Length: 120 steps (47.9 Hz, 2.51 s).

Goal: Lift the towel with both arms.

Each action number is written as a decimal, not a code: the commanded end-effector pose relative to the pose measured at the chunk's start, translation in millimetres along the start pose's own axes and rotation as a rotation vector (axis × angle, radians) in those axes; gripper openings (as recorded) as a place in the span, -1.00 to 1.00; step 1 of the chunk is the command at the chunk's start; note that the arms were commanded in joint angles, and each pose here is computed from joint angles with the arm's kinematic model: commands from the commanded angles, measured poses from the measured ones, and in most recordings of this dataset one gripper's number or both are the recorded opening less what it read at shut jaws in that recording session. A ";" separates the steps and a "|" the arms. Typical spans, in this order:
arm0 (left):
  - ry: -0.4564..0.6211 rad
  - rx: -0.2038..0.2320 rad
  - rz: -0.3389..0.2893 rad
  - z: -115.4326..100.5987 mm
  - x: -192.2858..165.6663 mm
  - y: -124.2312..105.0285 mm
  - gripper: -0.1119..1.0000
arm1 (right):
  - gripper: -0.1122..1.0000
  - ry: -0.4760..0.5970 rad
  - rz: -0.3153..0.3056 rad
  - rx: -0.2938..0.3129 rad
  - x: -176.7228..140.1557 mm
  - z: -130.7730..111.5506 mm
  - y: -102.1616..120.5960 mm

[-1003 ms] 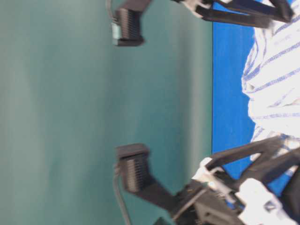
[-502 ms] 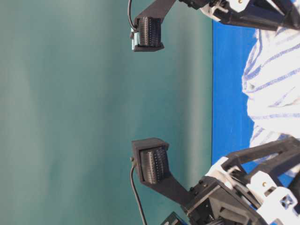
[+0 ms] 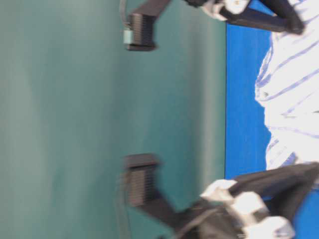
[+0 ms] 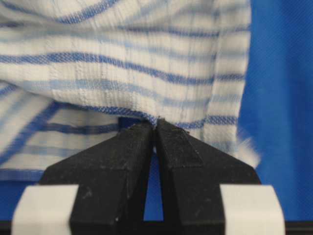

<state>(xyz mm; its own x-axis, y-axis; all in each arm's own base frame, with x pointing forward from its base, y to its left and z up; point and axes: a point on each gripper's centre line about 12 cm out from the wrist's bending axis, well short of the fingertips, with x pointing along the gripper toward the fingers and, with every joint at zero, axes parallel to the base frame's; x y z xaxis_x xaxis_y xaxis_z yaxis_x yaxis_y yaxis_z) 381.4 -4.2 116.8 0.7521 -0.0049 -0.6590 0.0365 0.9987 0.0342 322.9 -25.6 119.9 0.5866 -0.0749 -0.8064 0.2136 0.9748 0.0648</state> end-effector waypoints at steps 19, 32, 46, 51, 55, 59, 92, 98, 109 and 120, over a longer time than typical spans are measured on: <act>-0.153 -0.022 0.039 83.4 -112.0 21.3 -0.77 | -0.76 -0.200 -0.051 0.012 -118.5 83.8 -1.1; -0.191 -0.008 0.086 132.0 -183.4 40.0 -0.77 | -0.76 -0.322 -0.128 -0.033 -198.2 128.6 -6.6; -0.268 0.052 0.134 175.9 -255.4 50.6 -0.77 | -0.76 -0.454 -0.163 -0.072 -268.5 172.3 -6.7; -0.298 0.073 0.143 188.8 -275.9 51.1 -0.77 | -0.76 -0.500 -0.170 -0.085 -290.3 184.8 -6.2; -0.307 0.084 0.151 196.3 -289.2 51.2 -0.77 | -0.76 -0.538 -0.174 -0.095 -306.7 193.0 -6.2; -0.309 0.094 0.162 203.3 -300.5 52.1 -0.77 | -0.76 -0.565 -0.178 -0.108 -317.6 198.7 -5.8; -0.294 0.099 0.169 203.6 -302.1 54.1 -0.50 | -0.49 -0.546 -0.203 -0.195 -306.9 209.8 -3.7; -0.282 0.098 0.166 198.4 -295.9 54.0 0.17 | 0.17 -0.524 -0.214 -0.202 -301.7 207.1 -4.9; -0.260 0.088 0.154 187.5 -288.6 52.5 0.82 | 0.38 -0.489 -0.218 -0.191 -289.1 200.8 -6.3; -0.225 0.069 0.141 157.3 -250.3 51.8 0.78 | 0.38 -0.388 -0.202 -0.179 -235.3 176.7 -7.0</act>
<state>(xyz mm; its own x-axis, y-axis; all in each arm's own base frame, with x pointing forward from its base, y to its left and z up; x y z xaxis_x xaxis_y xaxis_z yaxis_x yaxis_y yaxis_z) 296.7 40.0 409.0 0.8717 0.1131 -0.4768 -0.0331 0.9844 0.1730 319.0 -52.1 423.1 0.8011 -0.3120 -0.5107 0.2422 0.9494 -0.2001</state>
